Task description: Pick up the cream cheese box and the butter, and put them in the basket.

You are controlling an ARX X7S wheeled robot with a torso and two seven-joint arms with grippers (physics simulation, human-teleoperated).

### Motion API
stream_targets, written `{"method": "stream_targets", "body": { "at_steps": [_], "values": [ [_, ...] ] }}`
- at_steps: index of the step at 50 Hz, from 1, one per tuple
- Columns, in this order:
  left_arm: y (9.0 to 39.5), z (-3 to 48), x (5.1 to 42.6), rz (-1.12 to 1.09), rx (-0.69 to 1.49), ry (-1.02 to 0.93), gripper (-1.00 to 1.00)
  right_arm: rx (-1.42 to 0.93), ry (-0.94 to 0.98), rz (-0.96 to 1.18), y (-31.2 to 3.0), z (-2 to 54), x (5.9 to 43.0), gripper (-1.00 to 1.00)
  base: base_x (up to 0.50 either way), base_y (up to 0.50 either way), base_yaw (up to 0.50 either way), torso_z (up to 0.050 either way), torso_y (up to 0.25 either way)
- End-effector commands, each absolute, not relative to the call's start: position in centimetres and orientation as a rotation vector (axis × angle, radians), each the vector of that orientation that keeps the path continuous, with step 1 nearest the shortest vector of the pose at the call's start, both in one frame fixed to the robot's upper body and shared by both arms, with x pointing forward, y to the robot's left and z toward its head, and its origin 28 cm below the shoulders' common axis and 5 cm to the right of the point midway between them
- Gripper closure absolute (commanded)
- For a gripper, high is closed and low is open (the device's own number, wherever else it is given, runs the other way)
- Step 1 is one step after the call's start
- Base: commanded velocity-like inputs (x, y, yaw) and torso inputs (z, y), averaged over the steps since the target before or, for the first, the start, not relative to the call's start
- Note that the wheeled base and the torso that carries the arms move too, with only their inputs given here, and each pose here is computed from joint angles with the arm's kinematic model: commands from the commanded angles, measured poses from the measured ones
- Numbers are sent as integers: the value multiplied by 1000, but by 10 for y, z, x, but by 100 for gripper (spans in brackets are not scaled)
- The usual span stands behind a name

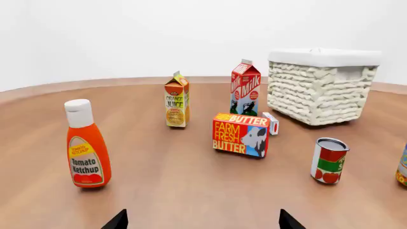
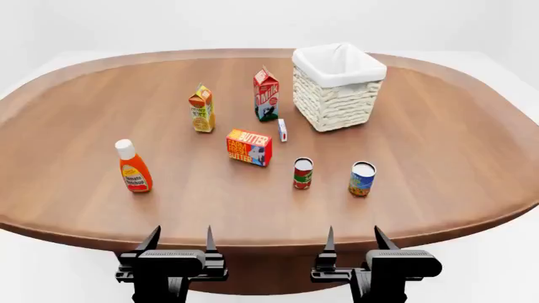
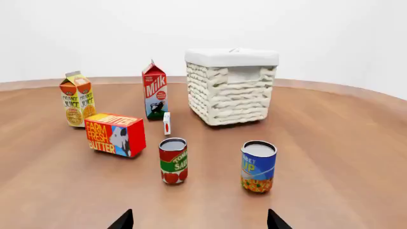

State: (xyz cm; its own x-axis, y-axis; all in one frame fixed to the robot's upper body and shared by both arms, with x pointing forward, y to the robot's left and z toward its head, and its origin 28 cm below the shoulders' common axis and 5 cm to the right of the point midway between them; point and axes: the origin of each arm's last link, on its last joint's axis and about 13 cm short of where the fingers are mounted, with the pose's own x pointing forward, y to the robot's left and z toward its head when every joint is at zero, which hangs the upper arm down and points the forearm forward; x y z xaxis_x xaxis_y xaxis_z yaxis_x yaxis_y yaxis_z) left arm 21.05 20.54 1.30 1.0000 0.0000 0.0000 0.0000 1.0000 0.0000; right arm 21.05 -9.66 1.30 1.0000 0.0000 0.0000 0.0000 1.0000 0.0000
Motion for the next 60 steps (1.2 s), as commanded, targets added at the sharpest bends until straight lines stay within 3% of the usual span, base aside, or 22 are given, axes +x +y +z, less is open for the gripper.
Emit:
{"method": "stream_targets", "body": {
  "at_steps": [1, 15, 20, 30, 32, 35, 36, 60],
  "values": [
    [205, 9, 209, 9, 5, -1, -100, -7, -8, 15, -95, 12, 212, -100, 0, 0, 0, 0, 0],
    [211, 13, 205, 44, 18, -48, -100, 9, -7, 29, -94, 12, 209, -100, 0, 0, 0, 0, 0],
    [214, 53, 188, 109, 45, -131, -100, 11, -8, 29, -94, 13, 209, -100, 0, 0, 0, 0, 0],
    [222, 95, 159, 190, 91, -352, -100, 11, -9, 34, -94, 14, 208, -100, 0, 0, 0, 0, 0],
    [217, 132, 138, 206, 123, -438, -100, 11, -10, 39, -94, 12, 209, -100, 0, 0, 0, 0, 0],
    [219, 143, 120, 237, 157, -528, -100, 15, -15, 44, -93, 14, 208, -100, 0, 0, 0, 0, 0],
    [216, 166, 97, 226, 121, -675, -100, 17, -21, 49, -93, 14, 208, -100, 0, 0, 0, 0, 0],
    [216, 166, 95, 229, 97, -676, -100, 17, -20, 48, -93, 13, 209, -100, 0, 0, 0, 0, 0]
  ]
}}
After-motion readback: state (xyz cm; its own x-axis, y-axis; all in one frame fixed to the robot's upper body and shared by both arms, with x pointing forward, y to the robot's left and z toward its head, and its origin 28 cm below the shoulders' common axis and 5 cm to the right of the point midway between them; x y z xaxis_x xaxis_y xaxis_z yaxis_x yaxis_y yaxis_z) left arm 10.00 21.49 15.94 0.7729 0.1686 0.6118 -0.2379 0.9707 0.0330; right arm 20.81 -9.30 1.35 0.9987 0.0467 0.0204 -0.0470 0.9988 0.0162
